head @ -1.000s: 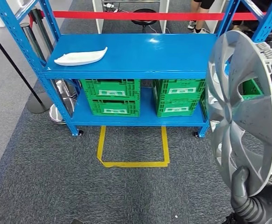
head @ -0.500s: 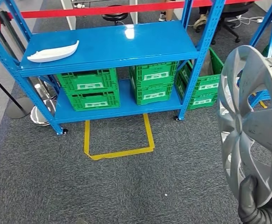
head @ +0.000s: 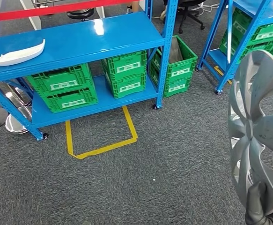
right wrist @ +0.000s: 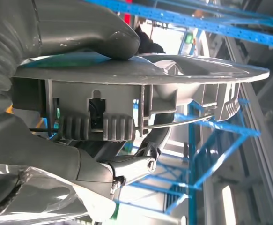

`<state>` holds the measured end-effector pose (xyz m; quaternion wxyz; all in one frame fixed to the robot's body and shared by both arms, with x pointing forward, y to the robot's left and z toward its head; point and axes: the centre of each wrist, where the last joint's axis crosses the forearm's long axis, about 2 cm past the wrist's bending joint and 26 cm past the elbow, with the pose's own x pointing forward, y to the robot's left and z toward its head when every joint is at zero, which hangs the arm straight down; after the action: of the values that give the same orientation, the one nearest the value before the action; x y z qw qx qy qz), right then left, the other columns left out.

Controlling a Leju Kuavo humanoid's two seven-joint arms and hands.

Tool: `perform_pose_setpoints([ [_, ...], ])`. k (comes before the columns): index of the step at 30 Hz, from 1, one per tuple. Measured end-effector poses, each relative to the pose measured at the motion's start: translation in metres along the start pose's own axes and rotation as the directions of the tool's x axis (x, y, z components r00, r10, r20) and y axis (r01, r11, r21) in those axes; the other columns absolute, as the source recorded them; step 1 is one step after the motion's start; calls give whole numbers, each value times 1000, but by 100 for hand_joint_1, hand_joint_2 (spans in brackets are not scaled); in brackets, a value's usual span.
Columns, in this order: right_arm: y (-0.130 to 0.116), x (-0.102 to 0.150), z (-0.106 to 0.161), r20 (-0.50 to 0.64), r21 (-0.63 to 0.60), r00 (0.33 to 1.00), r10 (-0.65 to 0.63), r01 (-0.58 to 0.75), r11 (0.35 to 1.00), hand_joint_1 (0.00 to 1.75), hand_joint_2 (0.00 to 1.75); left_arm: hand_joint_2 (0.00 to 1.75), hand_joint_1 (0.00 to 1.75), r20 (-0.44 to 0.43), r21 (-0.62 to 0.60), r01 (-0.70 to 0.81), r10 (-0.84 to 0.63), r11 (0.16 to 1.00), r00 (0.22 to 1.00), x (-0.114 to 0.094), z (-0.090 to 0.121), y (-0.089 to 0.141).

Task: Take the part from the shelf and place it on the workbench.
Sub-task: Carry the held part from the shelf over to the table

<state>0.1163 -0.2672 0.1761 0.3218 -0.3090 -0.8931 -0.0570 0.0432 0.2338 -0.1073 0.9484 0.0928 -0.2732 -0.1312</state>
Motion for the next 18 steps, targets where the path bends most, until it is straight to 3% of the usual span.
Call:
perform_pose_setpoints([
  [6,-2,0,-5,24,-10,999,21,-21,1000,175,175,175,0,20,14,-19,19,1000,1000,2,-2,3],
  [14,-2,-3,-11,47,-24,998,44,-42,999,175,175,175,0,91,9,-44,43,999,995,24,-12,7],
  [18,-3,-3,-12,48,-37,997,56,-54,998,175,175,175,0,79,1,-42,42,999,996,21,-10,6],
])
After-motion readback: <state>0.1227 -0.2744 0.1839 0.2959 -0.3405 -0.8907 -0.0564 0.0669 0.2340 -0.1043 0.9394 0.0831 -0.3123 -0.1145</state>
